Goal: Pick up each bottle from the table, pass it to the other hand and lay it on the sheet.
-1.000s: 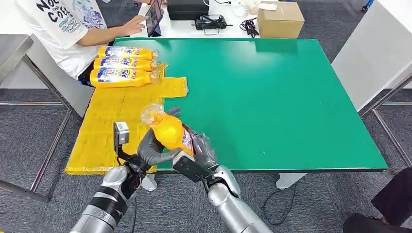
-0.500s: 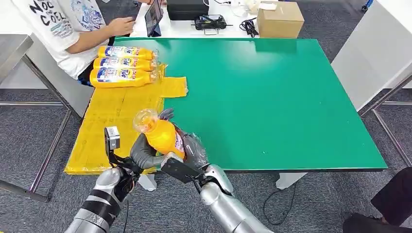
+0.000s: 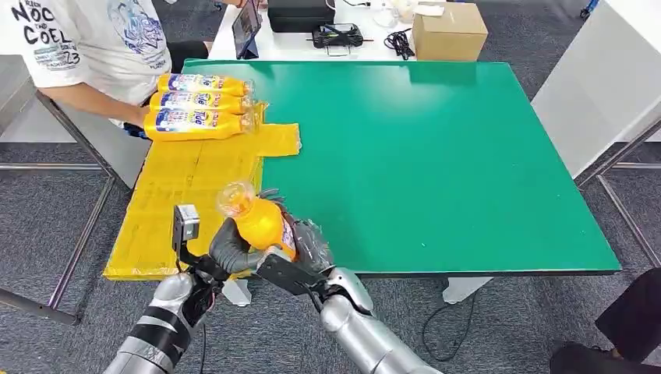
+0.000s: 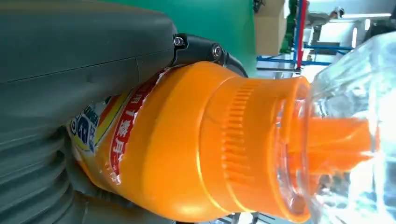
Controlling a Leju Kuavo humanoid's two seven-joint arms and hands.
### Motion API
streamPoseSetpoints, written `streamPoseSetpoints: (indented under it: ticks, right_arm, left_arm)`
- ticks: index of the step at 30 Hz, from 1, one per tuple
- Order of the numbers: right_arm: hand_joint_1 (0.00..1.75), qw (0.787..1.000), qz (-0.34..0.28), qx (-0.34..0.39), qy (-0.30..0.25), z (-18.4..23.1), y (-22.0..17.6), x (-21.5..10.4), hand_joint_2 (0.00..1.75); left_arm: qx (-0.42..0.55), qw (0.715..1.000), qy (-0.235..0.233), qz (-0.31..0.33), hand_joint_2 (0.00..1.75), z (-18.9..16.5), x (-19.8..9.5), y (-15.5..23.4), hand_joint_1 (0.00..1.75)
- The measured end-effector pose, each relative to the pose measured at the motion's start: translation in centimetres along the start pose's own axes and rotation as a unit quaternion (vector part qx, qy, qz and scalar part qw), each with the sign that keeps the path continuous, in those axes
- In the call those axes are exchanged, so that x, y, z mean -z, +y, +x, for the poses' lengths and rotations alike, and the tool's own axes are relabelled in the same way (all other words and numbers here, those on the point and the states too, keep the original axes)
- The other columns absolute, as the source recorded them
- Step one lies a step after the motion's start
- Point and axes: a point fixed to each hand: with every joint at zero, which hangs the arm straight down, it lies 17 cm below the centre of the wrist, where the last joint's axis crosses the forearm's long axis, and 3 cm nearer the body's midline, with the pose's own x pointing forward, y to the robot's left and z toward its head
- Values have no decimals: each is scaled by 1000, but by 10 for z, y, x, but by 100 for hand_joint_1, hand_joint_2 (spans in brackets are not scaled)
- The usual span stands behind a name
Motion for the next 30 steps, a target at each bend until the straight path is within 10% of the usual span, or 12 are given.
streamPoseSetpoints:
  ticks: [10,11,12,13,14,30]
  right_arm:
    - [175,1000,8,-10,15,-9,6,-3,175]
    - [133,1000,8,-11,16,-9,7,-3,175]
    - [3,1000,8,-13,16,-9,6,-3,175]
    - [0,1000,8,-16,17,-10,6,-3,175]
    - [0,1000,7,-20,19,-11,6,-3,0]
    - [0,988,-121,-91,30,-3,-66,3,0]
  left_arm:
    - [-10,1000,13,18,175,-10,-3,6,175]
    - [-11,1000,14,19,175,-10,-3,7,175]
    - [-11,1000,14,20,175,-11,-4,7,175]
    - [-11,1000,15,22,175,-11,-4,7,175]
    - [-10,1000,15,24,175,-11,-4,8,175]
    - [102,966,-36,235,175,44,5,108,175]
